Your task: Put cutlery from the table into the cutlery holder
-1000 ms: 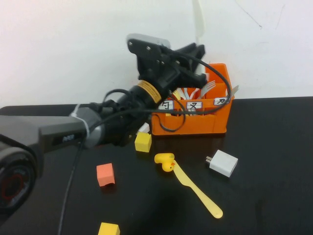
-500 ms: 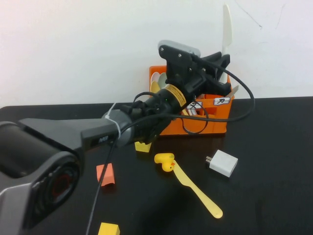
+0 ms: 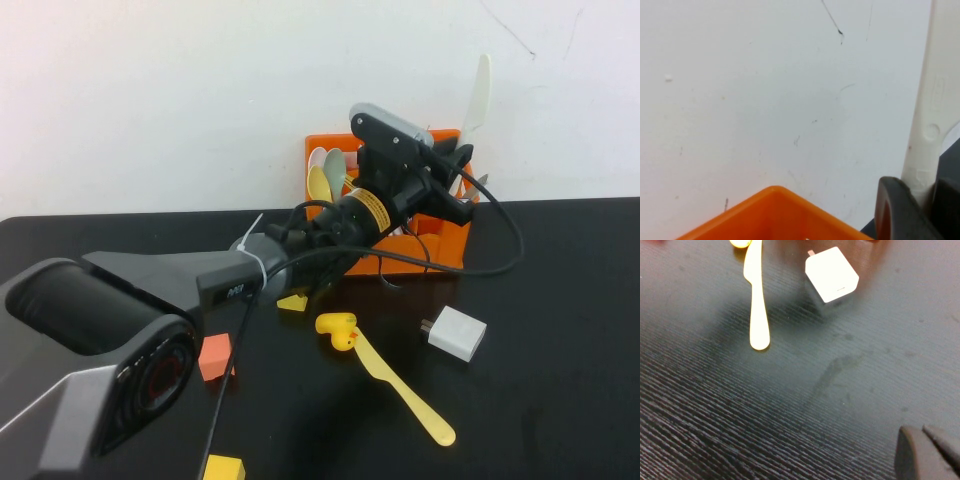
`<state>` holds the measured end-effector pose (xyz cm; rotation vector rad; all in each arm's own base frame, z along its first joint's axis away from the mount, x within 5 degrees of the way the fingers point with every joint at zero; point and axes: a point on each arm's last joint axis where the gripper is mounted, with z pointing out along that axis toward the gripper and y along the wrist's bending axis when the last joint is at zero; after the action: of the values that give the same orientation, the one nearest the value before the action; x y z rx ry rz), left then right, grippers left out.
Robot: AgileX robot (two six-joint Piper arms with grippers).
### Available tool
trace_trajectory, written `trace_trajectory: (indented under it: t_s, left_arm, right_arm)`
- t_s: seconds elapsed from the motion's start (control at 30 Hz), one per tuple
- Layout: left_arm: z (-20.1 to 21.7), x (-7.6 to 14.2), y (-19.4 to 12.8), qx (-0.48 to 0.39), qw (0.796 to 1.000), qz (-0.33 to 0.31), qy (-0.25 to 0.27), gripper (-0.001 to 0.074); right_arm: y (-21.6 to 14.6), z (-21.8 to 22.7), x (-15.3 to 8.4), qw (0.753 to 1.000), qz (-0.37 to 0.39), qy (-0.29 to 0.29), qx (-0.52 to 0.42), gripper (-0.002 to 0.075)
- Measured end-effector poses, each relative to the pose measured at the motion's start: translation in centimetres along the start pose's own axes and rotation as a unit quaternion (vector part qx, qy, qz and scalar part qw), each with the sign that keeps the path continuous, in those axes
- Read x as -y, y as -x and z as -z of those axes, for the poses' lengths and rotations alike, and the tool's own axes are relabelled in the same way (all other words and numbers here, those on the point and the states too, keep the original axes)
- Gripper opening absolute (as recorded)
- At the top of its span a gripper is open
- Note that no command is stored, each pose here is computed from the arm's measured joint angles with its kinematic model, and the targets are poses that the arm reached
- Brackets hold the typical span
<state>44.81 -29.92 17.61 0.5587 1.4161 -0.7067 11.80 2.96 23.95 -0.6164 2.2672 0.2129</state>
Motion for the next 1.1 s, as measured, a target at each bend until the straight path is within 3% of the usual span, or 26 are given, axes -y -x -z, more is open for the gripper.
trace_trajectory:
  t_s: [0.23,0.3,0.43,0.53,0.63,0.77,0.87,1.1]
  left_arm:
    - [0.0,0.4,-0.2,-0.013,1.0,-0.014,-0.02,0.012]
    - [0.0,0.5,-0.3,-0.015,0.999,-0.019,-0.026,0.0172]
    - [0.0,0.4,-0.3,-0.026,0.999,-0.015,-0.022,0.0356]
    - [0.1,0.1,0.5,-0.04,0.999,-0.018,-0.008,0.0398]
    - [0.2,0.0,2.3,-0.043,0.999,-0.025,0.004,0.0343]
    - [0.7,0.0,6.2,-0.044,0.998,-0.04,0.022,0.0167]
    - [1.6,-0.1,9.2,-0.082,0.994,-0.039,0.063,0.0048]
    - [5.6,-0.5,14.7,-0.225,0.954,-0.008,0.197,0.0003]
  right_arm:
    - [0.0,0.0,0.0,1.0,0.008,0.0,0.0,-0.0002]
    - [0.0,0.0,0.0,1.0,0.009,0.0,0.0,-0.0002]
    - [0.0,0.0,0.0,1.0,0.01,0.0,0.0,-0.0002]
    - [0.0,0.0,0.0,1.0,0.011,0.0,0.0,-0.0002]
    - [0.0,0.0,0.0,1.0,0.011,0.0,0.0,-0.0002]
    - [0.0,0.0,0.0,1.0,0.011,0.0,0.0,-0.0002]
    - [0.0,0.0,0.0,1.0,0.006,0.0,0.0,-0.0002]
    - [0.0,0.0,0.0,1.0,0.003,0.002,-0.002,-0.0002]
